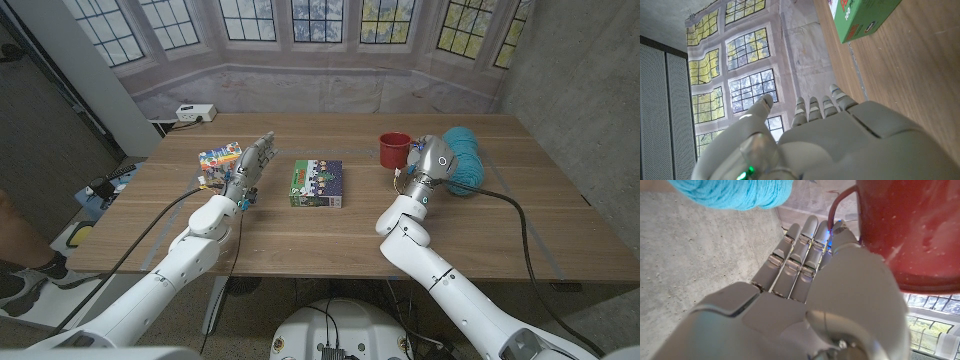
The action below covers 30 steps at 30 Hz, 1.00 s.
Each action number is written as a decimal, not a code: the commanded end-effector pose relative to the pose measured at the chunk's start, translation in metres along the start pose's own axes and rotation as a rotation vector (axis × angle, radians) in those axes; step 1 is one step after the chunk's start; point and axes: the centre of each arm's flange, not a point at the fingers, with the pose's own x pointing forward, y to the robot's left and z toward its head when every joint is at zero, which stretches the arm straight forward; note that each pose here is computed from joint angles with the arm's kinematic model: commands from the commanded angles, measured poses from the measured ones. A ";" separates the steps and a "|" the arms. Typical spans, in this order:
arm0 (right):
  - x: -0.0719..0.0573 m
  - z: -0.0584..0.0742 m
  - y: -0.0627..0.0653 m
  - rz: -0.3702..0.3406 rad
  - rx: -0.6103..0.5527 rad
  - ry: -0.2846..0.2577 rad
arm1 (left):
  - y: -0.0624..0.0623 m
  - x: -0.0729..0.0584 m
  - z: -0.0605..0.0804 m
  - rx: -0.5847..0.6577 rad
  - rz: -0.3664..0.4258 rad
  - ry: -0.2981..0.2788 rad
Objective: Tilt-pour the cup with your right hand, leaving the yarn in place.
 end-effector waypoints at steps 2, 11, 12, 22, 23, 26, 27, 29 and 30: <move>-0.002 -0.010 0.017 -0.039 -0.011 0.019 | 0.000 -0.007 0.002 0.008 0.011 0.001; 0.003 -0.017 0.032 -0.030 -0.026 0.039 | 0.000 -0.010 0.001 0.009 0.021 0.006; 0.003 -0.018 0.033 -0.027 -0.028 0.041 | -0.001 -0.010 0.001 0.011 0.020 0.008; 0.008 -0.025 0.049 -0.003 -0.046 0.051 | -0.002 -0.009 0.003 0.016 0.027 0.015; 0.008 -0.026 0.051 -0.001 -0.046 0.052 | -0.002 -0.009 0.003 0.016 0.028 0.015; 0.009 -0.027 0.056 0.005 -0.051 0.056 | -0.003 -0.008 0.002 0.015 0.026 0.018; 0.009 -0.028 0.058 0.006 -0.053 0.056 | -0.004 -0.007 0.002 0.016 0.024 0.019; 0.009 -0.029 0.060 0.010 -0.056 0.060 | -0.005 -0.006 0.002 0.017 0.021 0.018; 0.009 -0.030 0.061 0.011 -0.057 0.062 | -0.006 -0.006 0.002 0.017 0.020 0.017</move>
